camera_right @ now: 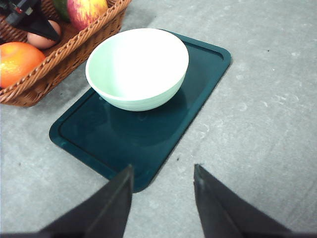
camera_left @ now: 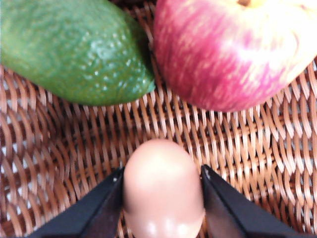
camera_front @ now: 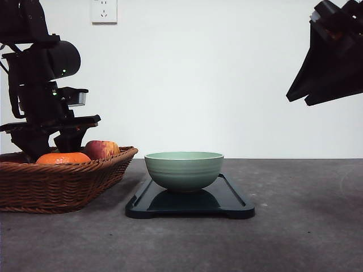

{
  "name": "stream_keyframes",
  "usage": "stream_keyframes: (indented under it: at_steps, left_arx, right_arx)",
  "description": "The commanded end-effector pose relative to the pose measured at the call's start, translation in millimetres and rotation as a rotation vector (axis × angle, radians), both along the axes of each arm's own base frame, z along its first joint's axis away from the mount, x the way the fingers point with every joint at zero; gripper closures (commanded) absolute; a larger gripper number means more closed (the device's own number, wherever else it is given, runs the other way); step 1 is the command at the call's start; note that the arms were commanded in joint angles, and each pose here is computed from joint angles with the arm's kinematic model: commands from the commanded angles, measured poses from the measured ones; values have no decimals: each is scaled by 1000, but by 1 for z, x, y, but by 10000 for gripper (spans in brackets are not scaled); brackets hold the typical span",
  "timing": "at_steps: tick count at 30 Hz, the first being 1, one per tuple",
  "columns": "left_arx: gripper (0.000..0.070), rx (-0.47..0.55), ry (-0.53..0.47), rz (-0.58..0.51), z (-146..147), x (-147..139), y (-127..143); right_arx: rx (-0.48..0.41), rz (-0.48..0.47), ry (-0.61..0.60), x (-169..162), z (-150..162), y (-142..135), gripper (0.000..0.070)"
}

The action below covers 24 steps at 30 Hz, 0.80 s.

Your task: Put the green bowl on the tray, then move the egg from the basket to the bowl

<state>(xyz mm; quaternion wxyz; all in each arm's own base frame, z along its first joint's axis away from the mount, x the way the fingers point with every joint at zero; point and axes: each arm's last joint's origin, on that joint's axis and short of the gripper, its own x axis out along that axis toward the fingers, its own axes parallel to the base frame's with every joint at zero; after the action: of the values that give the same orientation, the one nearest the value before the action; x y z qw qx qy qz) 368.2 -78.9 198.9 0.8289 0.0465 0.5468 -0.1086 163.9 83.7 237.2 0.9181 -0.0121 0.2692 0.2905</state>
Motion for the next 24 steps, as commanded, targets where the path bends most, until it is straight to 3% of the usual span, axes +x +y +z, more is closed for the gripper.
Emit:
stream_keyframes:
  at_steps: [1,7,16,24]
  left_arx:
    - [488,5,5,-1,1,5,-2]
    - [488,5,6,-1,21,8,-3]
    - [488,-11,-21,-18,74,13,-8]
    - [488,-183,-140,-155,113,15,-38]
  right_arx:
    - [-2,8,-12,1,1,2,461]
    - [-2,8,-12,1,1,2,461]
    - [-2,8,-11,1,1,2,461]
    - [-2,8,-12,1,1,2,461]
